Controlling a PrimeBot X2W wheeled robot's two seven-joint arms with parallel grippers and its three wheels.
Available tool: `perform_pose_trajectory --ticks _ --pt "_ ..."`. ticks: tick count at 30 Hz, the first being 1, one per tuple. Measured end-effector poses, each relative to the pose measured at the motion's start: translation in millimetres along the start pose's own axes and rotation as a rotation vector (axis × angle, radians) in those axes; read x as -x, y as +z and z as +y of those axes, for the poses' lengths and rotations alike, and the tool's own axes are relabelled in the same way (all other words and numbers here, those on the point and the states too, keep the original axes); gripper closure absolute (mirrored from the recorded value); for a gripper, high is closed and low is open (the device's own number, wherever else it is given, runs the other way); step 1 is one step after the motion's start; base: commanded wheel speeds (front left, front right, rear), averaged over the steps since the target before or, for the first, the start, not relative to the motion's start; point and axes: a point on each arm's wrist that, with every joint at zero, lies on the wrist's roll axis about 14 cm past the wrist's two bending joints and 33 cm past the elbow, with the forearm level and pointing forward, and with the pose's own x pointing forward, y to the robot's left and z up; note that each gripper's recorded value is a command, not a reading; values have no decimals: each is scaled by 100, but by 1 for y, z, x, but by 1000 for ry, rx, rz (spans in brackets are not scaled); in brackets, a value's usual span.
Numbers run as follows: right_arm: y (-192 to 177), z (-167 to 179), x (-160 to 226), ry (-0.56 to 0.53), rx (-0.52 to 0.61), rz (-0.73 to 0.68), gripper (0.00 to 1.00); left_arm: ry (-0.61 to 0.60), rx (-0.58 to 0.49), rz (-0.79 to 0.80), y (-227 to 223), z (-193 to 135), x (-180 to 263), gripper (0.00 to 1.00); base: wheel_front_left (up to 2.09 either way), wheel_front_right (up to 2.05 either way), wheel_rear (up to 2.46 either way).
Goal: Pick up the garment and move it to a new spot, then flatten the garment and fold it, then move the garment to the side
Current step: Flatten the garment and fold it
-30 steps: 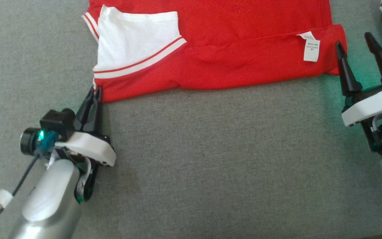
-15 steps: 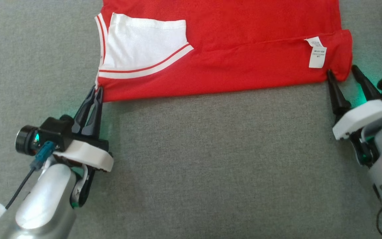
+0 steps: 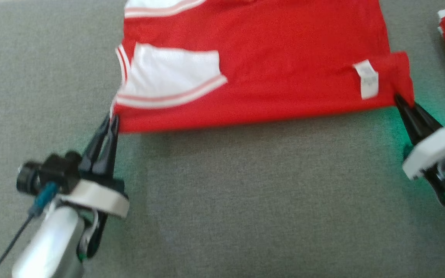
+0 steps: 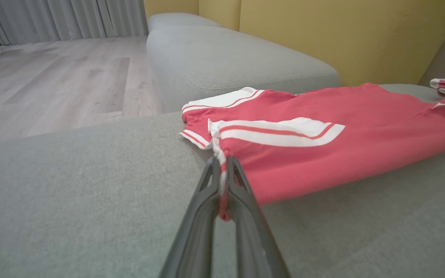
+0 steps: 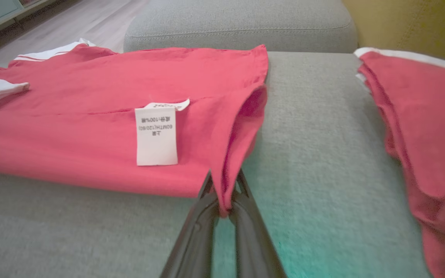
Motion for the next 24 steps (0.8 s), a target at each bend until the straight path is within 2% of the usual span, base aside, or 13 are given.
perform_pose_trajectory --ticks 8,16,21,23,24 --pt "-19 -8 44 16 -9 45 100 -21 98 87 -26 -23 43 100 0 0 0" --pt "-55 -5 87 14 -62 114 100 -14 178 182 -53 -46 84 100 0 0 0" --pt "-70 -4 103 2 -75 149 100 -14 216 236 -64 -51 100 100 0 0 0" --pt "-73 -4 106 -2 -82 162 78 -14 225 259 -69 -53 104 100 0 0 0" --pt "-74 -3 106 -4 -84 164 64 -15 231 270 -71 -54 105 100 0 0 0"
